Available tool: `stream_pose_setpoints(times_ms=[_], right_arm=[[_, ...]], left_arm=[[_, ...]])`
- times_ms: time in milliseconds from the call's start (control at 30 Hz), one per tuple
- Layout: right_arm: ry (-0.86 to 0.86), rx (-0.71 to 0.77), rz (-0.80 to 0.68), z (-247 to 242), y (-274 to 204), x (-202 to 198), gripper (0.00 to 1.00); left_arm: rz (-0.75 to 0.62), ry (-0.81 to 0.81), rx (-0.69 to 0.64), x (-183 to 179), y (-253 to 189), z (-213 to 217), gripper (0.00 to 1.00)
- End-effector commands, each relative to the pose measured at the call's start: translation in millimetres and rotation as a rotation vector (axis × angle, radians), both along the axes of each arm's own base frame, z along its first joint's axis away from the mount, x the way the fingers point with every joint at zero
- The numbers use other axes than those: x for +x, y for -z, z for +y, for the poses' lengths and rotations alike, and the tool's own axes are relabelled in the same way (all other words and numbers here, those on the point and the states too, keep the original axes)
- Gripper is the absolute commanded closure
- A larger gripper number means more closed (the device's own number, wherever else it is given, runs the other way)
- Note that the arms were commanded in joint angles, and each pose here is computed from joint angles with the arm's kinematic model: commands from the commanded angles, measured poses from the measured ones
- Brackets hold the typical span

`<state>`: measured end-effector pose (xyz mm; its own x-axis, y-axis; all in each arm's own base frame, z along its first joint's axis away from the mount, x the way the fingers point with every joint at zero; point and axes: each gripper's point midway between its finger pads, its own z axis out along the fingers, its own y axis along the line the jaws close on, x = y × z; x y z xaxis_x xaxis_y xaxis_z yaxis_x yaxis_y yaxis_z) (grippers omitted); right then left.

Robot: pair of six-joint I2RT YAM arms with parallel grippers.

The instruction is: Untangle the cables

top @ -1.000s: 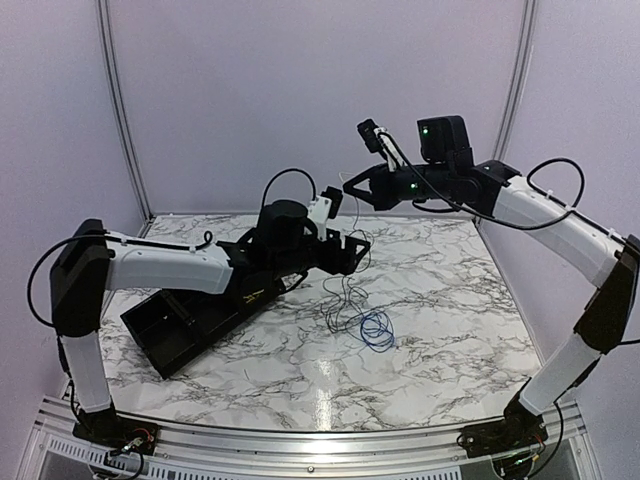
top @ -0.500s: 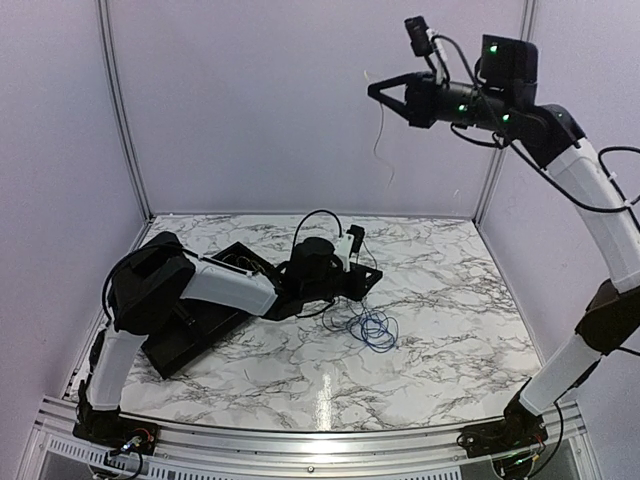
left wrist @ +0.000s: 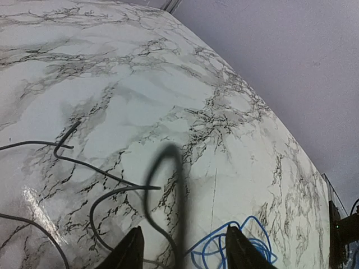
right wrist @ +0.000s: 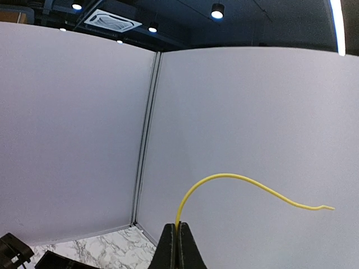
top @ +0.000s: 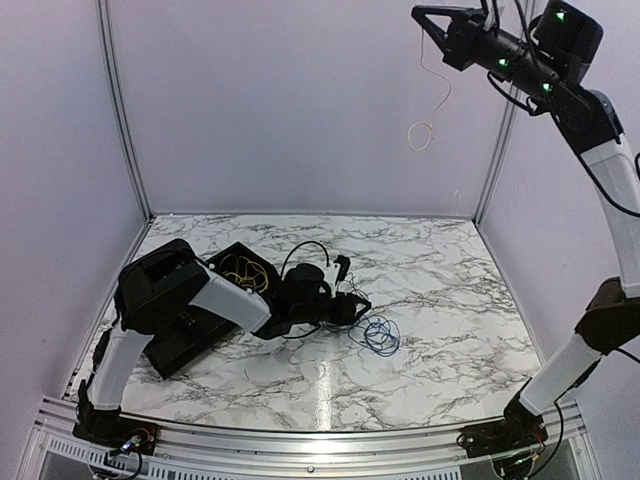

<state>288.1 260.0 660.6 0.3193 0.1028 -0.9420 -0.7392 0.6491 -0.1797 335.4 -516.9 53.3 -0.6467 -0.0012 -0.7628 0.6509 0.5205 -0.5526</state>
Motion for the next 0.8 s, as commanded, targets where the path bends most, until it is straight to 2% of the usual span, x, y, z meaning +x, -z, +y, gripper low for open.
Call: stream_pose_setpoints(times_ms=[0,200,400,567,767], right_arm=[[0.082,-0.002,0.068,-4,30,40,1.0],[0.17,-0.048,0.109,-8,71,65,1.0],[0.162,-0.121,0.105,-3,106,67,1.0],[0.141,-0.172,0.111,7,130,73,1.0],[0.073,-0.212,0.143,30,158,81,1.0]], left_arm=[[-0.106,-0.006,-0.061,-1,-68,3,0.43],[-0.093,0.017,0.024,-19,-74,24,0.38],[-0.097,0.081,0.119,-46,-73,52,0.38],[-0.094,0.141,0.261,-66,-70,77,0.38],[-0.204,0.029,0.283,-66,-109,117,0.37]])
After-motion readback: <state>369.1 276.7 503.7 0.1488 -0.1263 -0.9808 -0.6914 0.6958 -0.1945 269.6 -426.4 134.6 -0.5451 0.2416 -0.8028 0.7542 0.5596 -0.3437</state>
